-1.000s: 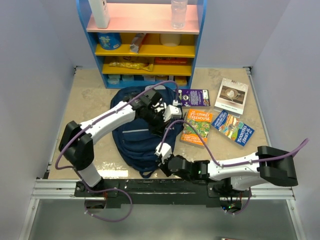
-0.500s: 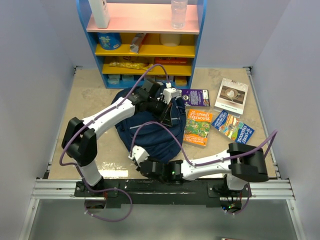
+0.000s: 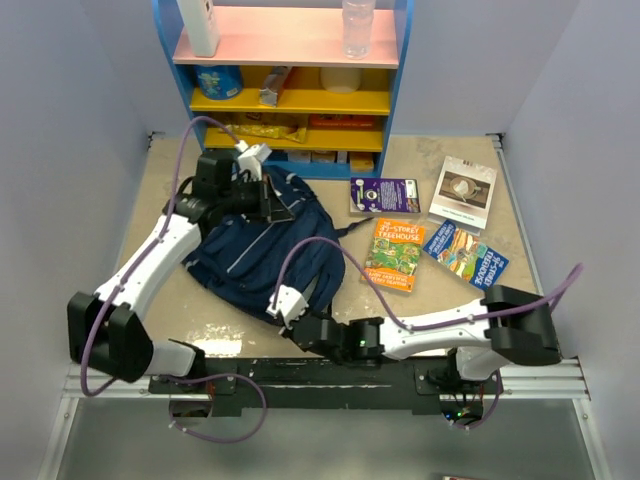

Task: Pack the student bag
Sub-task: Unzip the student bag at the center of the board.

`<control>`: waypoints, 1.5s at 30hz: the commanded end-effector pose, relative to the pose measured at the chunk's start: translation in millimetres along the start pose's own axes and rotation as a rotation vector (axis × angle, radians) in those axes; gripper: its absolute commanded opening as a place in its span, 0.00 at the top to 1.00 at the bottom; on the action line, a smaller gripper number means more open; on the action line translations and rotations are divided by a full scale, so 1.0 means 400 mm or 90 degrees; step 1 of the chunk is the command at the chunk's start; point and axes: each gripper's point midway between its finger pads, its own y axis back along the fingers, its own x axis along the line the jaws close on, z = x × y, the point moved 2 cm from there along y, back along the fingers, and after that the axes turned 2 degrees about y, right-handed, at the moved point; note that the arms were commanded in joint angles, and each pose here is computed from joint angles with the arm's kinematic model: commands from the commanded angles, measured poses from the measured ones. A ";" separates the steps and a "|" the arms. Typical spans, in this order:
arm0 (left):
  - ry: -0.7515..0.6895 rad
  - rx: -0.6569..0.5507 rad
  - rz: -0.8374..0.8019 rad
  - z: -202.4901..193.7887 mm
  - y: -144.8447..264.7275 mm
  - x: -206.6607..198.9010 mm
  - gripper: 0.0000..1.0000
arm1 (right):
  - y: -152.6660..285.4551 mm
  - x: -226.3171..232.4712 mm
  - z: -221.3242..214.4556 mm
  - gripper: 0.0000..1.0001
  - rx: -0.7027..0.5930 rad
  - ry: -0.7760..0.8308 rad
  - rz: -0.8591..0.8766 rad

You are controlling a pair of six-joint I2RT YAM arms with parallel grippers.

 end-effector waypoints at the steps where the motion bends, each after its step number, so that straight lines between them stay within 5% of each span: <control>1: -0.011 -0.123 -0.040 0.067 0.074 -0.041 1.00 | 0.058 -0.005 0.004 1.00 -0.021 -0.074 0.057; 10: -0.059 -0.087 -0.031 0.084 0.010 0.009 1.00 | -0.002 -0.158 -0.021 1.00 0.019 -0.085 -0.055; 16: -0.099 -0.043 -0.118 0.108 -0.079 0.017 1.00 | -0.050 -0.219 -0.033 1.00 0.048 -0.072 -0.126; 21: -0.111 -0.105 -0.165 0.183 -0.118 0.012 1.00 | -0.035 -0.206 -0.023 1.00 0.040 -0.083 -0.101; 29: -0.012 -0.220 -0.149 0.288 -0.151 0.025 1.00 | -0.054 -0.123 0.019 1.00 0.028 -0.086 -0.057; 45: 0.031 -0.190 -0.194 0.220 -0.230 -0.065 1.00 | -0.277 0.026 0.135 1.00 -0.032 -0.043 0.010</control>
